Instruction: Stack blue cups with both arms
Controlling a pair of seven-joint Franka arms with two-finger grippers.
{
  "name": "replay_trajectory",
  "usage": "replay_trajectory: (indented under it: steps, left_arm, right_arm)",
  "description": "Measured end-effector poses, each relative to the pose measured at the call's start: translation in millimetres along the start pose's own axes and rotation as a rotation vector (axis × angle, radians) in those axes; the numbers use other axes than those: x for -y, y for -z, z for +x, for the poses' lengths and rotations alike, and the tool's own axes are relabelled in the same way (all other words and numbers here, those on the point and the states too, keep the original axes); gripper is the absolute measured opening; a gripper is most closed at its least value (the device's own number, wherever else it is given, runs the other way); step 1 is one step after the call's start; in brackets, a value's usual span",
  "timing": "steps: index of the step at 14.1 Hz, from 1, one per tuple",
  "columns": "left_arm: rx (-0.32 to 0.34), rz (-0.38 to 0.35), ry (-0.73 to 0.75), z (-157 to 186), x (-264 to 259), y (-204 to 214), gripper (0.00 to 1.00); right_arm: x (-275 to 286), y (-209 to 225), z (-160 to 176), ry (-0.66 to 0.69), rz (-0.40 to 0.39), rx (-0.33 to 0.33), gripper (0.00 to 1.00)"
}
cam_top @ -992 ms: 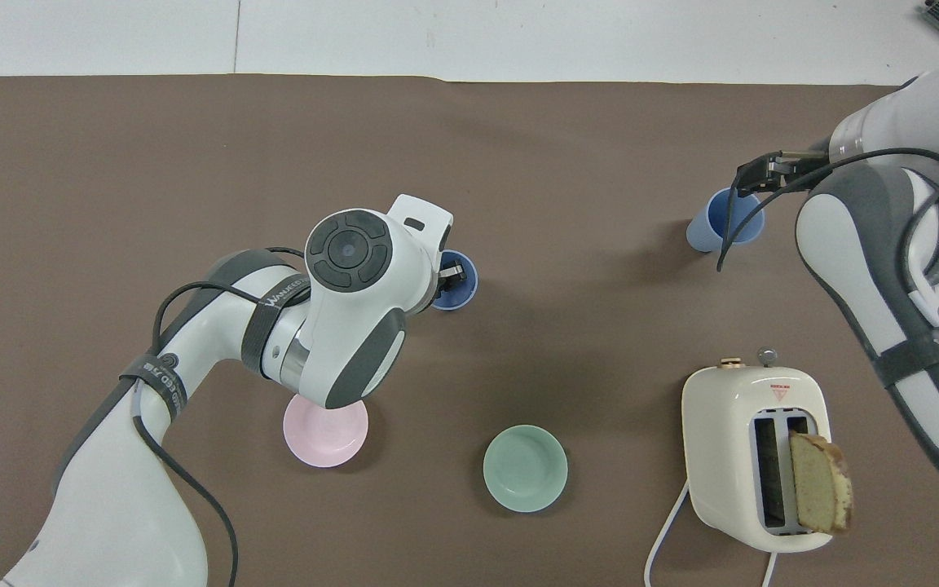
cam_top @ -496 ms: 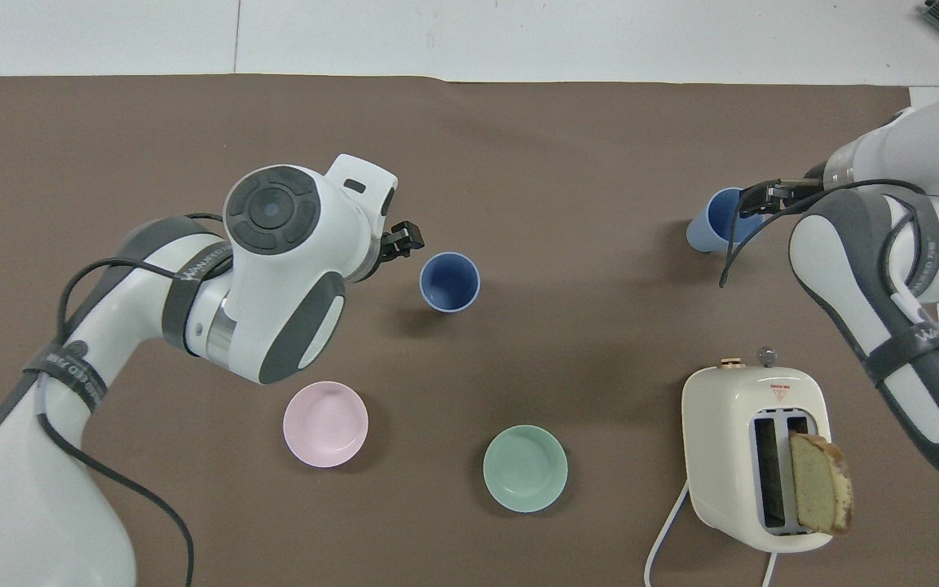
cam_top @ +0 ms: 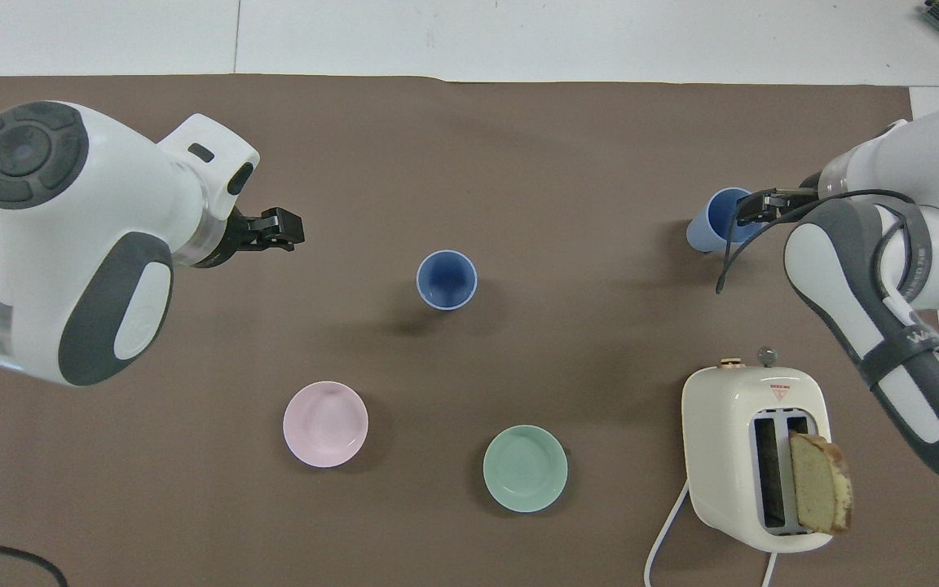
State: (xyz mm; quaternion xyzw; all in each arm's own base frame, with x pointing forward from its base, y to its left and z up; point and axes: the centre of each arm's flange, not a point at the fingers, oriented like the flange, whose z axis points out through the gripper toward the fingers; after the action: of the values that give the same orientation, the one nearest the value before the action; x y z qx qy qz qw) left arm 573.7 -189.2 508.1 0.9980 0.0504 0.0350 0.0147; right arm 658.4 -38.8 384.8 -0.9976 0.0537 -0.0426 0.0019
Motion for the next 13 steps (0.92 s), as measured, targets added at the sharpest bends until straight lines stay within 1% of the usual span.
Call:
replay_trajectory:
  steps: [1, 2, 4, 5, 6, 9, 11, 12, 13]
  left_arm:
    - [0.004, 0.004, -0.028, -1, 8, 7, 1.00]
    - [0.006, 0.007, -0.053, -2, 16, 14, 1.00]
    - [0.010, 0.014, -0.092, -3, 36, 30, 1.00]
    - [0.011, 0.017, -0.109, -4, 48, 39, 1.00]
    - [0.013, 0.020, -0.126, -4, 61, 47, 1.00]
    - [0.017, 0.027, -0.160, -7, 95, 67, 1.00]
    - [0.020, 0.029, -0.169, -8, 107, 79, 1.00]
    - [0.020, 0.030, -0.178, -8, 111, 85, 1.00]
    - [0.016, 0.029, -0.179, -7, 114, 89, 1.00]
  right_arm:
    - [0, 0, 0, 0.000, 0.000, -0.004, 0.89]
    - [0, 0, 0, 0.000, 0.000, -0.005, 0.89]
    - [0, -4, 0, 0.000, 0.000, 0.001, 0.74]
    - [0, -6, 0, 0.000, 0.001, 0.004, 0.74]
    - [0, -7, 0, 0.000, 0.001, 0.004, 0.67]
    - [0, -7, 0, 0.000, 0.001, 0.001, 0.26]
    - [1, -3, 2, -0.002, 0.004, -0.009, 0.07]
    - [3, 3, 4, 0.001, 0.005, -0.021, 0.05]
    - [6, 12, 5, 0.005, 0.007, -0.036, 0.05]
